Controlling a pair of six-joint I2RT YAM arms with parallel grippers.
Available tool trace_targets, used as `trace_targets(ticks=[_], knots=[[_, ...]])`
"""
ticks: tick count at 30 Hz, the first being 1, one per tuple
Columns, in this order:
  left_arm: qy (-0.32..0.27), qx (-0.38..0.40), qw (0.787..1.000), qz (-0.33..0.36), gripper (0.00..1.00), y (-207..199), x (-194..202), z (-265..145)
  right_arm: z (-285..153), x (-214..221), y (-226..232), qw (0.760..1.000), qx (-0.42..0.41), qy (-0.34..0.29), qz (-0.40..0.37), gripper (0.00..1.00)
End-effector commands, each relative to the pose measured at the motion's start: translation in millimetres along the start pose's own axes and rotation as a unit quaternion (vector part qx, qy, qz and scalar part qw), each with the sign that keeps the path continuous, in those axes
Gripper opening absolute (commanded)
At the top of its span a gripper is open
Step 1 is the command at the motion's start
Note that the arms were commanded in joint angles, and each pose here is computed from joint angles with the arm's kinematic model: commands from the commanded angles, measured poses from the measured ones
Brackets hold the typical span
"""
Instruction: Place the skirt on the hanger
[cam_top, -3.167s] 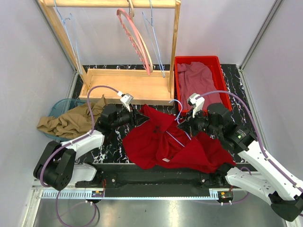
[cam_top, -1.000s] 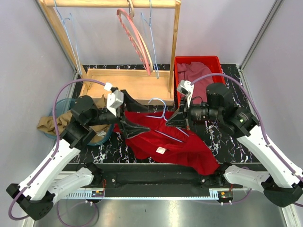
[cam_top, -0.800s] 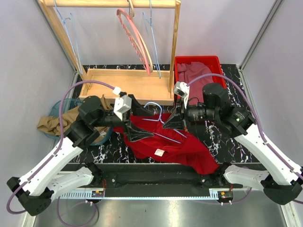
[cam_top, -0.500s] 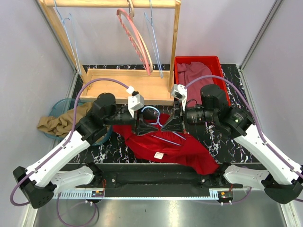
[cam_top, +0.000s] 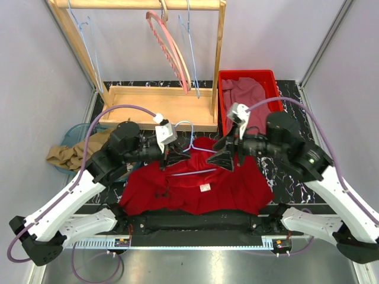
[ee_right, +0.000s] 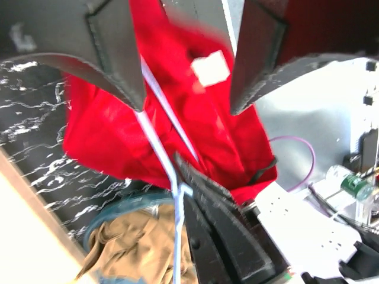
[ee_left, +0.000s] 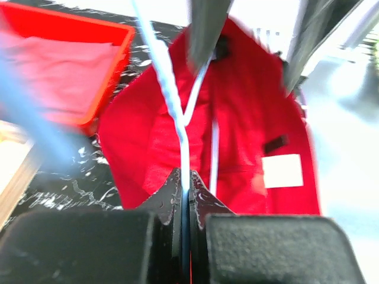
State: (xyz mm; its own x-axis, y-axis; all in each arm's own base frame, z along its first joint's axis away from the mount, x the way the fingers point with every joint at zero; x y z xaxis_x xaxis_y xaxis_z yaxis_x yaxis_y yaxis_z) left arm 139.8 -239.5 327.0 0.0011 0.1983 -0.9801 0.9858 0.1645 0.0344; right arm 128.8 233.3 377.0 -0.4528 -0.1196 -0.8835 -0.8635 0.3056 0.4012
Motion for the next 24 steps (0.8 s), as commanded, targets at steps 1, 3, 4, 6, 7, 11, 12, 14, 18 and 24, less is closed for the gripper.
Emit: trace_targets(ticks=[1, 3, 4, 6, 7, 11, 12, 14, 18, 24], knots=[[-0.052, -0.056, 0.996, 0.056, 0.0, 3.3, -36.6, -25.9, -35.2, -20.4, 16.5, 0.997, 0.025, -0.062, -0.047, 0.7], [-0.056, -0.057, 0.995, 0.064, 0.0, 0.7, -42.6, -31.6, -43.7, -21.1, 16.8, 0.995, 0.038, -0.073, -0.057, 0.71], [-0.058, -0.057, 0.995, 0.066, 0.0, -2.1, -43.8, -35.0, -44.7, -19.5, 16.1, 0.995, 0.04, -0.071, -0.062, 0.71], [-0.064, -0.05, 0.994, 0.074, 0.0, -6.3, -48.9, -39.3, -44.3, -16.6, 16.4, 0.995, 0.034, -0.065, -0.068, 0.72], [-0.067, -0.046, 0.994, 0.075, 0.0, -9.4, -50.3, -41.9, -43.8, -16.3, 15.8, 0.995, 0.034, -0.062, -0.071, 0.72], [-0.077, -0.038, 0.993, 0.085, 0.0, -14.9, -56.6, -47.2, -24.0, -15.6, 5.4, 0.996, 0.03, -0.028, -0.077, 0.72], [-0.079, -0.037, 0.992, 0.087, 0.0, -15.5, -57.5, -47.8, -22.9, -21.5, 6.9, 0.996, 0.028, -0.028, -0.082, 0.72], [-0.082, -0.038, 0.992, 0.091, 0.0, -16.2, -61.4, -49.9, -10.4, -19.5, -1.9, 0.996, 0.033, 0.0, -0.079, 0.71], [-0.088, -0.027, 0.991, 0.1, 0.0, -20.0, -68.3, -52.3, 0.2, -16.7, -10.2, 0.996, 0.035, 0.019, -0.084, 0.71], [-0.091, -0.008, 0.99, 0.105, 0.0, -25.0, -68.6, -52.1, 10.6, 1.0, -15.0, 0.996, 0.02, 0.046, -0.077, 0.68]])
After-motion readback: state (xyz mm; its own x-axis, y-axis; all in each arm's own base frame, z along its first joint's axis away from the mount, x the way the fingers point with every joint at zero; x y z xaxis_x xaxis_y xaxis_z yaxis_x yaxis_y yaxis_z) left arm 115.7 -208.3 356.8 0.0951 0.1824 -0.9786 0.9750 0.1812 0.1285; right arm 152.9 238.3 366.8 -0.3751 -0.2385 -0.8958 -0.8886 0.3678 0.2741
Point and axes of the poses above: each gripper's point midway between its finger pads, its own z axis out along the fingers, its own y axis along the line the jaws close on, x = y × z, the point moved 4 cm from there along -z, back along the fingers, and after that the axes turned 7 degrees about z, right-handed, at the moved point
